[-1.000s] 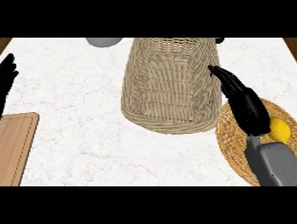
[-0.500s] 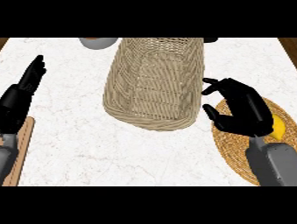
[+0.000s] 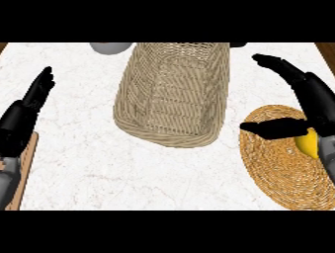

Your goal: Pick the lemon from the placemat and place it in the basket

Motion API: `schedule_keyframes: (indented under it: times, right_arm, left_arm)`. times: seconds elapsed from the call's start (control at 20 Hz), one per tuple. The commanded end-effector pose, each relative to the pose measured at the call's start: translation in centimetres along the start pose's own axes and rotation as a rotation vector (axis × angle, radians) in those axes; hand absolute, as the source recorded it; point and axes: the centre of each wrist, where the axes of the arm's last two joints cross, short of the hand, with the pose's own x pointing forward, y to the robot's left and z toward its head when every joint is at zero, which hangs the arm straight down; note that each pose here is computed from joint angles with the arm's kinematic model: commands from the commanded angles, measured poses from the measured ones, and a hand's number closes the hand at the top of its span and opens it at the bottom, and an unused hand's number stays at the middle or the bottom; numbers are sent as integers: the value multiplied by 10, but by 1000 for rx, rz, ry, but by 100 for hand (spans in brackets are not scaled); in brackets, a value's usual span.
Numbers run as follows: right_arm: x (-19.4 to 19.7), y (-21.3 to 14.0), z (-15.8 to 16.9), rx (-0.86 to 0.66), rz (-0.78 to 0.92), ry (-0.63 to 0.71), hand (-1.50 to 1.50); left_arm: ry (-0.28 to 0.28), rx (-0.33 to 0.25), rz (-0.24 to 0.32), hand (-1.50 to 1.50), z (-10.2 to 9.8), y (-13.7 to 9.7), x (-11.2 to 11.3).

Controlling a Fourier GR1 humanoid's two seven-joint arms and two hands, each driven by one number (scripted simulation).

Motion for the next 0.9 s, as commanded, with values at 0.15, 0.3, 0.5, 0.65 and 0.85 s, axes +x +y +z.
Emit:
schedule_keyframes:
  times: [0.15, 0.3, 0.5, 0.65, 0.85]
  right_arm:
    - [46, -67, -9, 219, 625, 245, -150]
    - [58, -90, -8, 448, 720, 318, -150]
    - [71, -101, -26, 614, 757, 397, -150]
    - [76, -118, -34, 693, 766, 435, -150]
    - [67, -115, -45, 732, 792, 508, -150]
  left_arm:
    - [-23, -28, -3, 0, -2, -10, 5]
    - [-34, -14, 5, 0, -3, -11, 7]
    - [-37, -39, 25, 0, -4, -20, 17]
    - [-41, -20, 9, 0, -8, -12, 8]
    - [-27, -13, 4, 0, -3, -5, 18]
